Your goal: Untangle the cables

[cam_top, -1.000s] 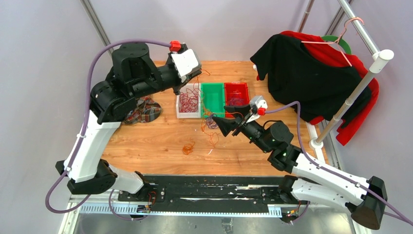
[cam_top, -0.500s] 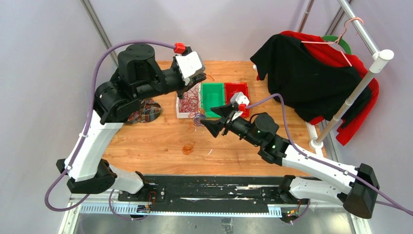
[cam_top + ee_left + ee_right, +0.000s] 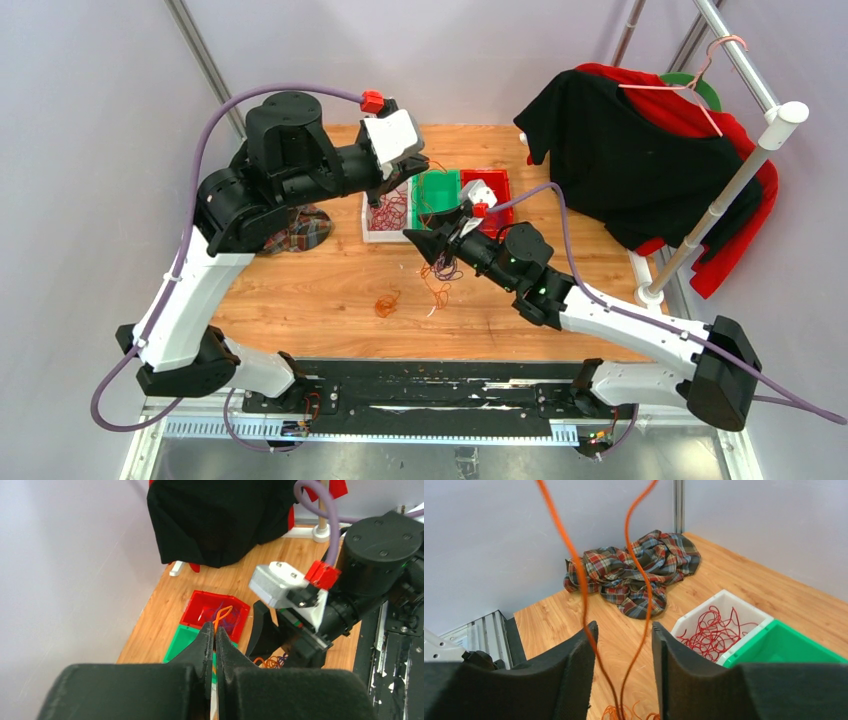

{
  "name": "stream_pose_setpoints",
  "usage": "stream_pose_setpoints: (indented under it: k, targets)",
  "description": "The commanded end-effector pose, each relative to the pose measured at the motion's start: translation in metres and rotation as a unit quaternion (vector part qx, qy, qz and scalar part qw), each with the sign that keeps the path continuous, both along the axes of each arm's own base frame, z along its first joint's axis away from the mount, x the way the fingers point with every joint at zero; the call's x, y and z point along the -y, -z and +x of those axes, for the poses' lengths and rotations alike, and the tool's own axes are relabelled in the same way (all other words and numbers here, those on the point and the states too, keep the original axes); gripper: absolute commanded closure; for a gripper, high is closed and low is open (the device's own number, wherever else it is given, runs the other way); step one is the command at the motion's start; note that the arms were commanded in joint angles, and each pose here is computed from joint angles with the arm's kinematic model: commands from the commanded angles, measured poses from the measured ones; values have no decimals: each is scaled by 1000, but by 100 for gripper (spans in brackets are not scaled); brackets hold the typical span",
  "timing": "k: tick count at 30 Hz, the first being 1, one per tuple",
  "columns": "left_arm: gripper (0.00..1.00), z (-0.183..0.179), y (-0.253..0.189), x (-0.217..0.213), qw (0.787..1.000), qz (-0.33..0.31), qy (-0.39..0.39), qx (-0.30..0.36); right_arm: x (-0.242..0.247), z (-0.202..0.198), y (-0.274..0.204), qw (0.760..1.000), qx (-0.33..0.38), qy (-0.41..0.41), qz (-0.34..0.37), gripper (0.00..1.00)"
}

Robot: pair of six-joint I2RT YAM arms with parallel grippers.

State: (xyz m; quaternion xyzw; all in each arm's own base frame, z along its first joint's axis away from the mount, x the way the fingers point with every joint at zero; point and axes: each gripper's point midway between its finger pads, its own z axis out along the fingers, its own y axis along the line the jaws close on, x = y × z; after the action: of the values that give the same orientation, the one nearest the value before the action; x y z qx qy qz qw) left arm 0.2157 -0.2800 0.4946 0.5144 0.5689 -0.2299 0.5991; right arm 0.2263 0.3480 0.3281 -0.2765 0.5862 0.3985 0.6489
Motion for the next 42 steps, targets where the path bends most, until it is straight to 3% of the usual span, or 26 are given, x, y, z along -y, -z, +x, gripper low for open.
stream_pose_setpoints:
  k: [1,14,24,31,42]
  targets:
    - [99,-11,-24,1,999,-30,15,18,-1,5,10,1000,-7,18,11,59]
    - [99,-20,-58,2,997,-67,23,39,15,13,127,993,-83,68,-51,67]
    - [100,-15,-99,-10,990,-90,-2,106,36,12,215,978,-145,109,-108,71]
    - [99,-7,-120,-18,983,-96,-27,154,52,8,251,967,-176,130,-128,76]
    - [100,6,-171,-35,953,-138,-84,257,74,-5,291,952,-221,150,-150,79]
